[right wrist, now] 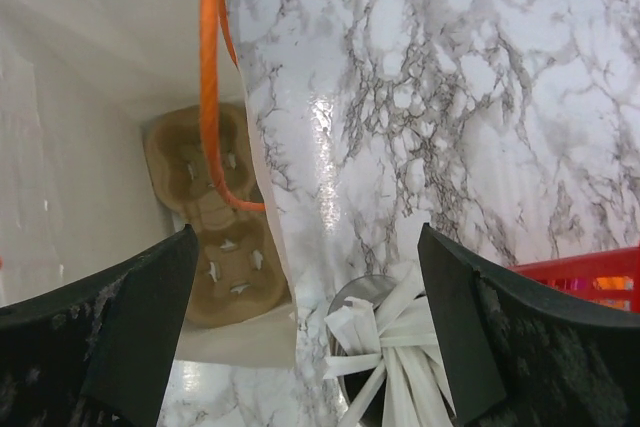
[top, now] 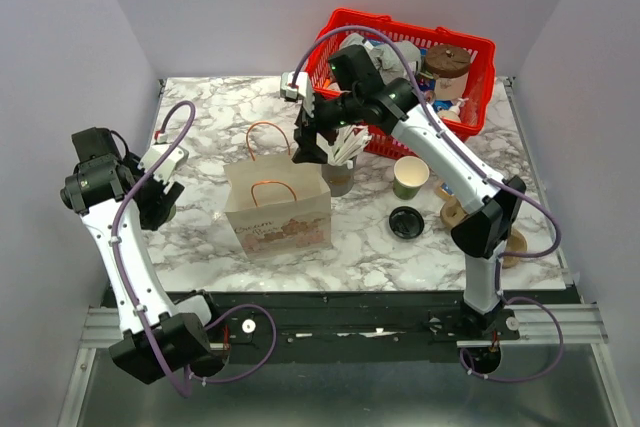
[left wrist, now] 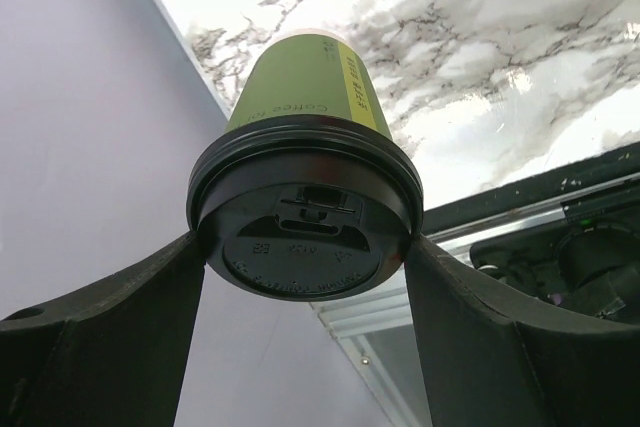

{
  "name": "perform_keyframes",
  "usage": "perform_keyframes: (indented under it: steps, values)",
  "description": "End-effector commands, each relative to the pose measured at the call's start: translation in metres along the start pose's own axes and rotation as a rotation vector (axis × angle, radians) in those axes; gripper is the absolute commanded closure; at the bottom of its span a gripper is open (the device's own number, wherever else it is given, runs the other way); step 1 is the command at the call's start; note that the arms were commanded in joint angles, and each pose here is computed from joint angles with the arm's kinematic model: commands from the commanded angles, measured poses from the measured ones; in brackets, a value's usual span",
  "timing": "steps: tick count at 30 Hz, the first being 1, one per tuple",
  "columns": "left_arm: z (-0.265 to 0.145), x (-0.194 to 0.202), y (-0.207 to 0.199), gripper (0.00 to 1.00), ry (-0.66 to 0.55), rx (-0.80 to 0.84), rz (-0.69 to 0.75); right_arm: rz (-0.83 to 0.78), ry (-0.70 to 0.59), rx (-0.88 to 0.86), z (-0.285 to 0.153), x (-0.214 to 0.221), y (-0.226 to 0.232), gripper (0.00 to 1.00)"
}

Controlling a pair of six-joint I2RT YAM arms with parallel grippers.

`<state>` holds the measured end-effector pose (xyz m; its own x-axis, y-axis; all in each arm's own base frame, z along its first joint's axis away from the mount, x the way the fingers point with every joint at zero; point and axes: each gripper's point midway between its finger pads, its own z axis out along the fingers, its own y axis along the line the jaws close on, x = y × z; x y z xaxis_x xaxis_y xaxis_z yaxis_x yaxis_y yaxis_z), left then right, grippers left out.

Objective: Pack the takeout coffee

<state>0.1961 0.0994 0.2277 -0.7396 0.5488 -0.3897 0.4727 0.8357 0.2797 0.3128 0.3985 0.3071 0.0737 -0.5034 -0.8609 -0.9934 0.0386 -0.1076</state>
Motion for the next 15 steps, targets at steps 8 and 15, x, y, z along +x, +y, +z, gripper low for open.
perform_keyframes:
  steps: [8,15]
  values:
    - [-0.039,-0.017,-0.042,1.0,-0.106,0.088,-0.171,-0.05,-0.02,-0.195,0.022,0.009,0.031,0.22]
    - [-0.076,-0.051,-0.035,1.0,-0.274,0.025,-0.12,-0.019,0.023,-0.198,0.015,0.022,0.043,0.94]
